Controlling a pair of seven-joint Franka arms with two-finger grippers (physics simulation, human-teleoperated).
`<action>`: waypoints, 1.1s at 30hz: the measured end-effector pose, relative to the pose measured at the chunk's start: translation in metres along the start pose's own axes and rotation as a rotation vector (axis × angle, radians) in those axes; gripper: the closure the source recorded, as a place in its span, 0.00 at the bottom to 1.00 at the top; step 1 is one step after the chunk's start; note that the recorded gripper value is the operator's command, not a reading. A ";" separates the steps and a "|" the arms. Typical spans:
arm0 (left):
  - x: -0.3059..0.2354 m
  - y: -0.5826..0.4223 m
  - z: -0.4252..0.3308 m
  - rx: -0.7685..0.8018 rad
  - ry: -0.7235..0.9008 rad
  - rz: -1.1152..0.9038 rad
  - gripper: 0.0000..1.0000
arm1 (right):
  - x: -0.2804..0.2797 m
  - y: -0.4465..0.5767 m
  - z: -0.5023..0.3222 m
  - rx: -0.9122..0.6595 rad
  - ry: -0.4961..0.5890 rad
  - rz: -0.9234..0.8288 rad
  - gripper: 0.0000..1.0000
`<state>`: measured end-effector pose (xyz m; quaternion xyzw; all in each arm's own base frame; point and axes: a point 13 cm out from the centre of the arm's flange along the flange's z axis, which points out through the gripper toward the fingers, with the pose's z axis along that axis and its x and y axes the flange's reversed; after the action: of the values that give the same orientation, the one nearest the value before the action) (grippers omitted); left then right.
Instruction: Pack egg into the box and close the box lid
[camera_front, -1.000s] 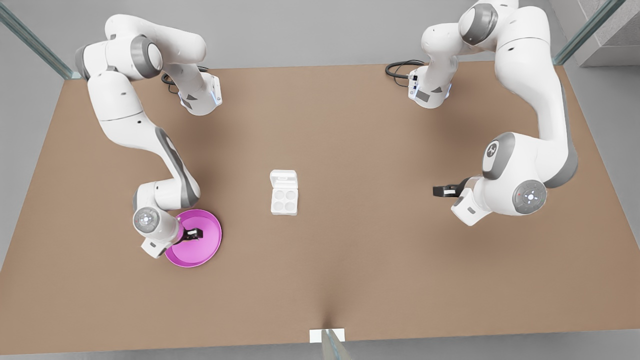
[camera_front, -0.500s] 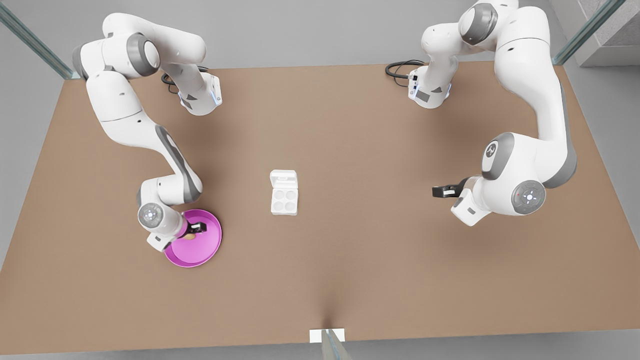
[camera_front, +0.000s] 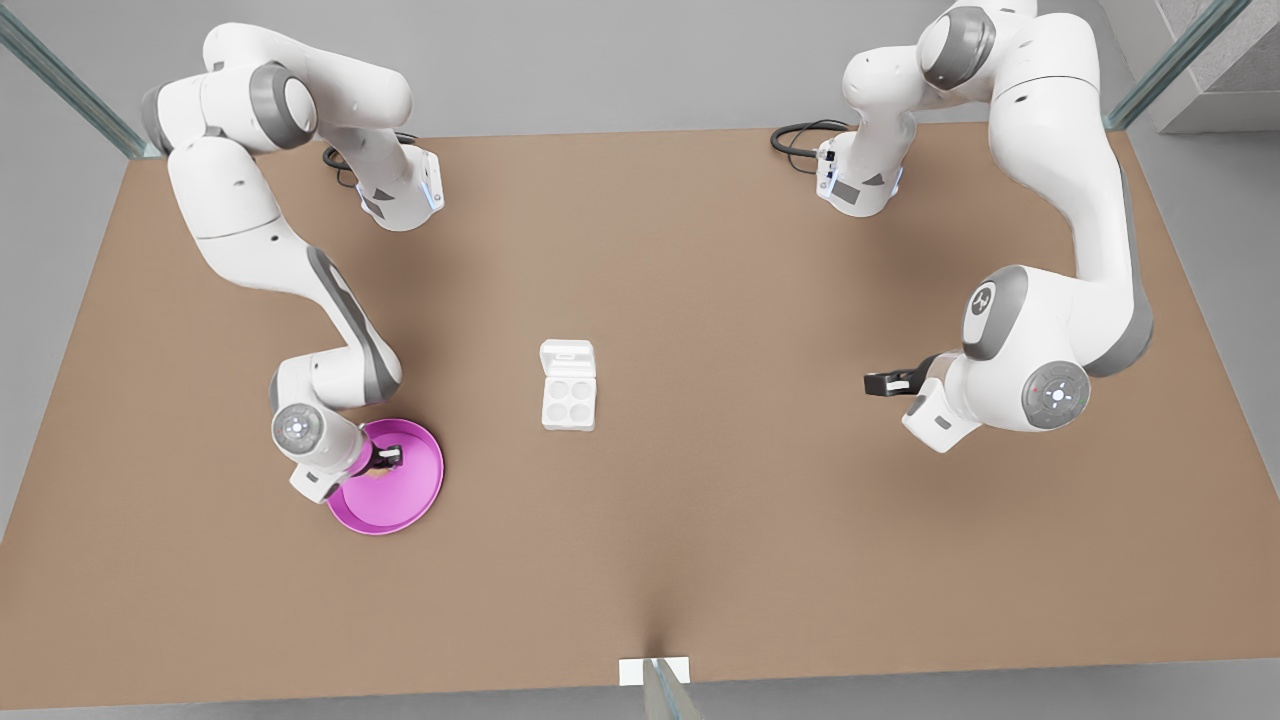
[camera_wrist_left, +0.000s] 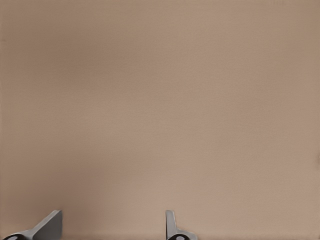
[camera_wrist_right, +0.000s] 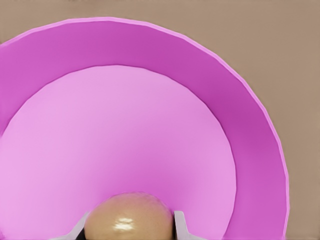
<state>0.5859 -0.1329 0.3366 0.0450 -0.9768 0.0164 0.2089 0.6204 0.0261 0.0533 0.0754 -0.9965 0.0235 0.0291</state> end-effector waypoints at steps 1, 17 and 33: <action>0.000 0.000 0.000 0.000 0.000 -0.001 0.00 | -0.001 0.000 -0.006 0.002 -0.005 0.000 0.44; 0.000 0.003 0.000 0.001 0.003 -0.013 0.00 | -0.031 0.250 -0.096 -0.035 -0.019 -0.108 0.43; 0.001 0.005 0.001 -0.001 0.009 -0.019 0.00 | 0.089 0.374 -0.073 -0.070 0.138 -0.080 0.00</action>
<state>0.5845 -0.1281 0.3361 0.0542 -0.9753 0.0144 0.2135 0.4795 0.3860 0.1159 0.1125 -0.9884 -0.0073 0.1014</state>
